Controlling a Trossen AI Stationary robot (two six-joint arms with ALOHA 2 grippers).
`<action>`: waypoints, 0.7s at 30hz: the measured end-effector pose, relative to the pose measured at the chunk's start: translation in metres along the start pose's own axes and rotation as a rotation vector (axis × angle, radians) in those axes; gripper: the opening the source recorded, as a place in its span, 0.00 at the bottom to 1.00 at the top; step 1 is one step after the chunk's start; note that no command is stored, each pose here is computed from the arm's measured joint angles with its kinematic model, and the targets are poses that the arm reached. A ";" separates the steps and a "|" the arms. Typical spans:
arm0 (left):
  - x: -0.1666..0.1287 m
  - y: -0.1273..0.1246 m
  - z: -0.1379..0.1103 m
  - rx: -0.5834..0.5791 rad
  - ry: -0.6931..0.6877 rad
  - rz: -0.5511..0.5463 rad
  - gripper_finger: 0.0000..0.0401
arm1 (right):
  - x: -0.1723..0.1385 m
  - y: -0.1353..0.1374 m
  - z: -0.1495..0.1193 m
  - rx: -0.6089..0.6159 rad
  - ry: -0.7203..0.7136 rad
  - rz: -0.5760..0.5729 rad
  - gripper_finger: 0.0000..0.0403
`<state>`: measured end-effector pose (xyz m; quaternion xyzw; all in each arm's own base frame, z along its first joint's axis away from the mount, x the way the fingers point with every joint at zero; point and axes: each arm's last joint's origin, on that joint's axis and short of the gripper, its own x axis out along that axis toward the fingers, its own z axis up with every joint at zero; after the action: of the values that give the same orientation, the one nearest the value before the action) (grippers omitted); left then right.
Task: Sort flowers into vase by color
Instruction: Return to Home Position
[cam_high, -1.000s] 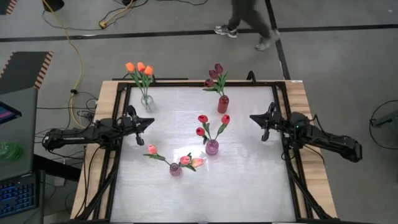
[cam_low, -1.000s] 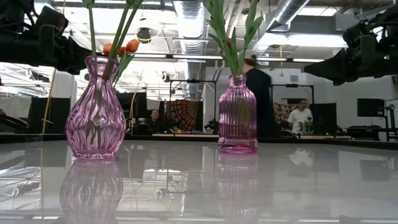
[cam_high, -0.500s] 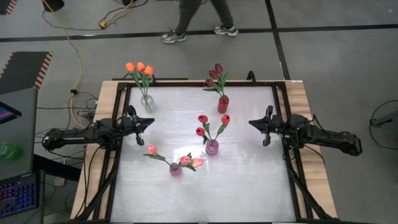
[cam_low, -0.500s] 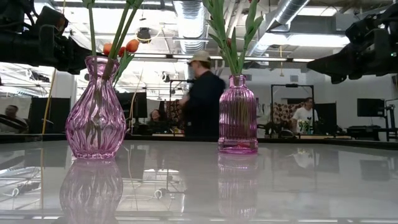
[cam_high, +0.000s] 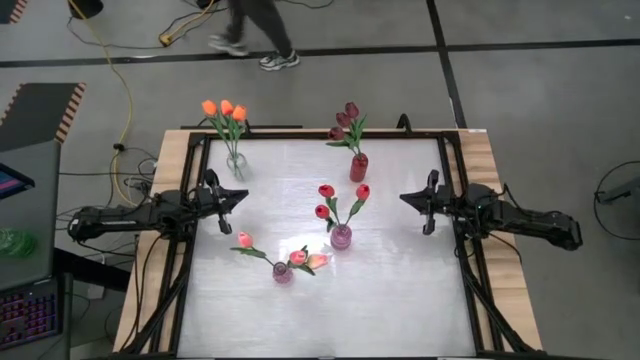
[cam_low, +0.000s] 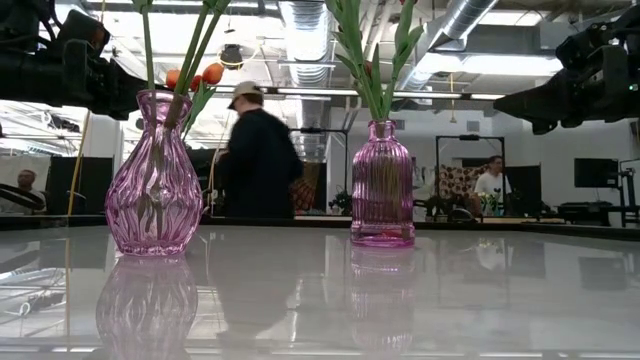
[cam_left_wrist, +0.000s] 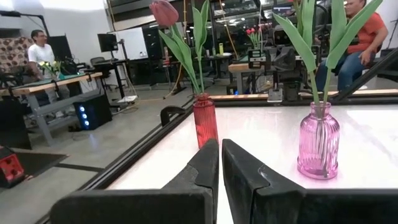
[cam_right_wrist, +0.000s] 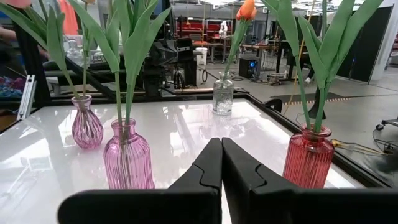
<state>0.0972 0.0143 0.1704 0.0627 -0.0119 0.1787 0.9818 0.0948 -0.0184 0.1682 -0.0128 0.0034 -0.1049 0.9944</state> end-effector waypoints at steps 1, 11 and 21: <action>0.000 0.000 0.000 0.001 0.000 0.000 0.02 | 0.000 0.000 0.000 0.000 0.000 0.000 0.08; -0.002 0.001 0.003 -0.007 -0.036 0.007 0.02 | 0.000 0.000 0.000 0.000 0.000 0.000 0.08; -0.002 0.001 0.002 -0.003 -0.030 0.002 0.02 | 0.000 0.000 0.000 0.000 0.000 0.000 0.08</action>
<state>0.0952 0.0141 0.1728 0.0640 -0.0271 0.1786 0.9815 0.0948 -0.0184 0.1682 -0.0127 0.0035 -0.1051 0.9944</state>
